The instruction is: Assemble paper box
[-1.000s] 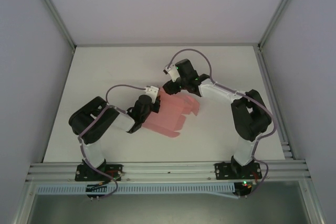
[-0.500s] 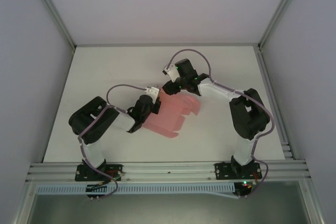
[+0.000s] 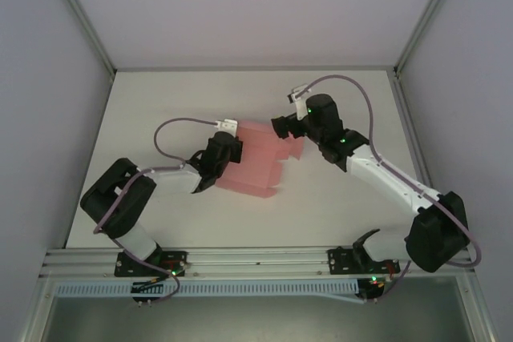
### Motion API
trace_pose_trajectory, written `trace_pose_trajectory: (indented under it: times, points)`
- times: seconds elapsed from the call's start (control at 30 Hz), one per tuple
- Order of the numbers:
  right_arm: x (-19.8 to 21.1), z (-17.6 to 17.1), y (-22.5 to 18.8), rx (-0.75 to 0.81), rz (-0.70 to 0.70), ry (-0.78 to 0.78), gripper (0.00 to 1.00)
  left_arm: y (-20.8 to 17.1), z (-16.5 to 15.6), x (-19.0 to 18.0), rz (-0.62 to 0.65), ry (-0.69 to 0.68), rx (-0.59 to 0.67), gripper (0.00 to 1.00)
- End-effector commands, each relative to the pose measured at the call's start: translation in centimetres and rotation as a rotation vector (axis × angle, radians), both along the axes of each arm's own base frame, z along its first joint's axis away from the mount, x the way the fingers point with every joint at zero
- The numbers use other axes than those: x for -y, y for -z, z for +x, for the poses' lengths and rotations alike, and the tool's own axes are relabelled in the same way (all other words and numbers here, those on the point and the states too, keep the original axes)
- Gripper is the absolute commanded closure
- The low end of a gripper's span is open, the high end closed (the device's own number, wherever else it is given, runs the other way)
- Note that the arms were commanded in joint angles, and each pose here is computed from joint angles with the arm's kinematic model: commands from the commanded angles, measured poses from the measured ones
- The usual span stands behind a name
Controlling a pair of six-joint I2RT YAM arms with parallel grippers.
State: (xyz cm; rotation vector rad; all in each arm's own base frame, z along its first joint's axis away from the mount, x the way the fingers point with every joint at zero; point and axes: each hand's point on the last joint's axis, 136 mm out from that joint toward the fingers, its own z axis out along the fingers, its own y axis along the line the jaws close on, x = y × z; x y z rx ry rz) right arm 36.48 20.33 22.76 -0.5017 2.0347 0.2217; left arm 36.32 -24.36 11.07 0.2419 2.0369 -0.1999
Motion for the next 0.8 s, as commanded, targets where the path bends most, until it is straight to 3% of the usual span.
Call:
trace_pose_trajectory:
  times: [0.0, 0.27, 0.57, 0.77]
  points:
    - [1.2, -0.5, 3.9, -0.112, -0.07, 0.038, 0.0, -0.4, -0.2, -0.6, -0.011, -0.047, -0.029, 1.0]
    - [0.1, -0.6, 8.0, -0.208, -0.097, -0.017, 0.0, -1.7, -0.7, -0.4, -0.053, -0.039, -0.022, 1.0]
    - [-4.6, -0.6, 6.3, -0.135, 0.164, -0.178, 0.0, -2.5, -0.9, 0.8, -0.117, 0.001, -0.029, 1.0]
    - [-4.1, -0.2, 1.9, -0.023, 0.442, -0.079, 0.0, -2.9, -1.3, 1.1, -0.168, 0.005, -0.055, 1.0]
